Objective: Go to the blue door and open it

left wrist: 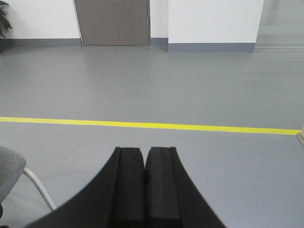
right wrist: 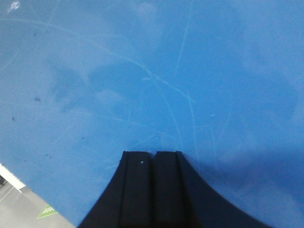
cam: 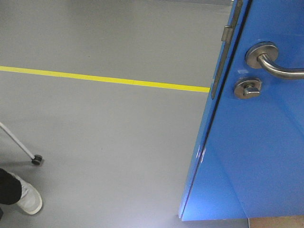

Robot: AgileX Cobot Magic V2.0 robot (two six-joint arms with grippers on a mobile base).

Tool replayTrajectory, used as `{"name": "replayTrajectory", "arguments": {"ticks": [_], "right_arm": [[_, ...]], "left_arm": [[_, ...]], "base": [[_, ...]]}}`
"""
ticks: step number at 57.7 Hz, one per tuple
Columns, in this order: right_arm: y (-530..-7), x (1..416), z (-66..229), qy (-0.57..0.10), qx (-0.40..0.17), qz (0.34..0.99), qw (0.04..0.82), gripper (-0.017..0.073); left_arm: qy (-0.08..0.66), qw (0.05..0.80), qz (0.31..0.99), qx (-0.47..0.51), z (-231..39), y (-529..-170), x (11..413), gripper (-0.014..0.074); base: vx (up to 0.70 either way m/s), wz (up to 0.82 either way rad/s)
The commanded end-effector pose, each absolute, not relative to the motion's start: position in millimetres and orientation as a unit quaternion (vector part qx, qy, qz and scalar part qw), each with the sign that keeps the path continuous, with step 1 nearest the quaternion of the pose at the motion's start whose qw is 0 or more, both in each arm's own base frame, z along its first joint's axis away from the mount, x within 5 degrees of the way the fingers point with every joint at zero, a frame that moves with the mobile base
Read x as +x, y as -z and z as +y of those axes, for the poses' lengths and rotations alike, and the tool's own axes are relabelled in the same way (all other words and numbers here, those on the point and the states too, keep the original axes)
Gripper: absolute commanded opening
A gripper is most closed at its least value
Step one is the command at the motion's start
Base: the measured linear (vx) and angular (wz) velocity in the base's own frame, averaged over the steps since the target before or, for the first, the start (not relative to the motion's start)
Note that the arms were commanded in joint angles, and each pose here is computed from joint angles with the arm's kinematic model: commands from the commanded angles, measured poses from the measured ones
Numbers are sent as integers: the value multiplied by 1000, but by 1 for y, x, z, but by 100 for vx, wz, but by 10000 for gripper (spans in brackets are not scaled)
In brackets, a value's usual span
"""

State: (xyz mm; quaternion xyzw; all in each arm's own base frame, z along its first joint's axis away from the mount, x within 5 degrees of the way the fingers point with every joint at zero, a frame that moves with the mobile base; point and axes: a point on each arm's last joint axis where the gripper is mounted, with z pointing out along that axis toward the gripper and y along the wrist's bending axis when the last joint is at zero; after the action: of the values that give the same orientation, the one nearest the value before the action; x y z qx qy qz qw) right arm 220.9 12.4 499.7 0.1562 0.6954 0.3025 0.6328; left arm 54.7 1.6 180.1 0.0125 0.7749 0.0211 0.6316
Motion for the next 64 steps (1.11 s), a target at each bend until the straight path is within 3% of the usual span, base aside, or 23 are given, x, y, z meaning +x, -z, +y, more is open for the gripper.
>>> {"name": "replayTrajectory", "arguments": {"ticks": [1, 43, 64], "right_arm": [[-515, 219, 8, -299, 162, 660, 670, 12], [-515, 219, 8, -299, 162, 660, 670, 12], [-515, 219, 8, -299, 162, 660, 670, 12]], "left_arm": [[-15, 678, 735, 13, 1, -197, 54, 73], [-15, 678, 735, 13, 1, -197, 54, 73], [-15, 678, 735, 13, 1, -197, 54, 73]], "base": [[28, 0], [26, -7], [5, -7]]}}
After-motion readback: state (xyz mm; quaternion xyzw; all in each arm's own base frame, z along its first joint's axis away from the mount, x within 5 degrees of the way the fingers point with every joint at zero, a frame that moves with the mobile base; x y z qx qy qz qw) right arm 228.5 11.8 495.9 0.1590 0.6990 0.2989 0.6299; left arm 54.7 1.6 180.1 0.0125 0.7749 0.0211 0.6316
